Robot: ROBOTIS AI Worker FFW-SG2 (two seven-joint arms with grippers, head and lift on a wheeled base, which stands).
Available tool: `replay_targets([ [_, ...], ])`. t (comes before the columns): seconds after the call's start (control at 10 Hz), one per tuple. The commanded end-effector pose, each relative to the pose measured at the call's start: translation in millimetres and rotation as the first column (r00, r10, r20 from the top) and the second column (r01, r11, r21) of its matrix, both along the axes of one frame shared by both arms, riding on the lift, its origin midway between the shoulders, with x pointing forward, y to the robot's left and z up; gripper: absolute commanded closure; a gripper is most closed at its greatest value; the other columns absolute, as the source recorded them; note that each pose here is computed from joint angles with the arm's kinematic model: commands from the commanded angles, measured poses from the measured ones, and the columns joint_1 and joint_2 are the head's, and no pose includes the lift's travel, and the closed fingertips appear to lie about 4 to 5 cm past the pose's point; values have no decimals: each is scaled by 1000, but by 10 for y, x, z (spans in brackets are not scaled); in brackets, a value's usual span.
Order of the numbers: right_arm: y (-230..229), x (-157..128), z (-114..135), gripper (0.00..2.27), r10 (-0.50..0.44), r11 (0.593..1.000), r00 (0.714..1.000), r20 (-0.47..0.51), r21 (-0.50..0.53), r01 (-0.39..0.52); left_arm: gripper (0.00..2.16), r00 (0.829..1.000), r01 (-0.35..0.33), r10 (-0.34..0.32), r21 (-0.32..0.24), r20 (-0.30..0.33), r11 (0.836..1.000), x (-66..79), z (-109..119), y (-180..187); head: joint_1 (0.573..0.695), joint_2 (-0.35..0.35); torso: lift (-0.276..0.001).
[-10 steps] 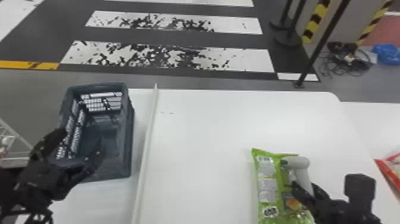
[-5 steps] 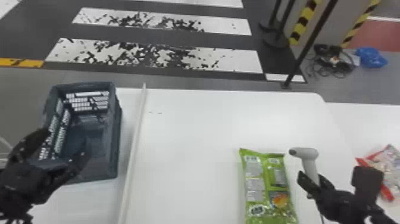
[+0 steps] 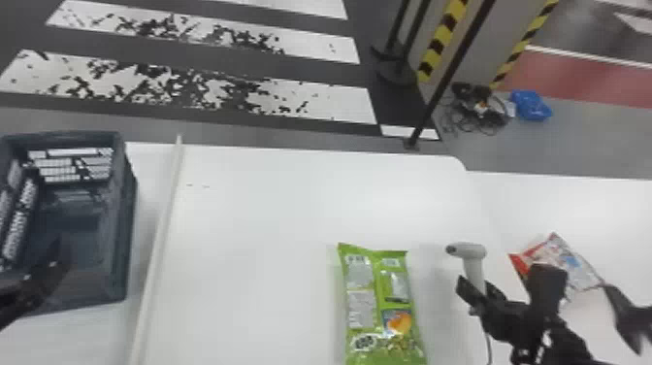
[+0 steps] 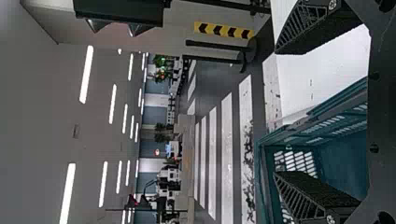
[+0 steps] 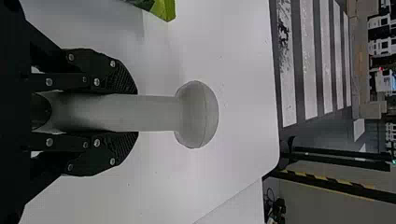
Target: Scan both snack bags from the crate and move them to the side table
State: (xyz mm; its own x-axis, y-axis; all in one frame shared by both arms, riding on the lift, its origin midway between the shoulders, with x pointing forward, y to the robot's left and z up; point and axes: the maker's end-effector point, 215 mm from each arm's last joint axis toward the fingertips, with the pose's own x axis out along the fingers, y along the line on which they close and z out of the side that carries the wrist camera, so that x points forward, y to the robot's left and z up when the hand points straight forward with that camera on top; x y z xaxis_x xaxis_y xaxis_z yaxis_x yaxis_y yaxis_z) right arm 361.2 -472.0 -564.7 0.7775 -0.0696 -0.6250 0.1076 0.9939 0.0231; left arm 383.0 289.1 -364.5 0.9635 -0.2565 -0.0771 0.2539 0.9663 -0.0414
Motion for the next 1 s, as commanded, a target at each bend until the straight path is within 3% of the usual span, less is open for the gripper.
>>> replay_targets([
  [0.0, -197, 14, -21, 2243, 2, 1000, 1000, 14, -31, -2, 70, 1000, -2, 2, 3, -5, 1000, -15, -26, 5, 695, -274, -29],
  [0.4, -366, -18, -72, 2240, 47, 998, 998, 29, -35, -46, 70, 1000, 3, -3, 6, -6, 1000, -11, -45, -62, 695, -333, -29],
  [0.7, -138, -43, -265, 2240, 97, 995, 995, 7, 10, -97, 70, 1000, 1, -1, 6, -6, 1000, -6, -47, -56, 695, -325, -29],
  [0.9, -69, -50, -322, 2108, 108, 994, 994, -3, 25, -108, 70, 1000, 5, -5, 9, -6, 1000, -6, -45, -58, 695, -307, -29],
])
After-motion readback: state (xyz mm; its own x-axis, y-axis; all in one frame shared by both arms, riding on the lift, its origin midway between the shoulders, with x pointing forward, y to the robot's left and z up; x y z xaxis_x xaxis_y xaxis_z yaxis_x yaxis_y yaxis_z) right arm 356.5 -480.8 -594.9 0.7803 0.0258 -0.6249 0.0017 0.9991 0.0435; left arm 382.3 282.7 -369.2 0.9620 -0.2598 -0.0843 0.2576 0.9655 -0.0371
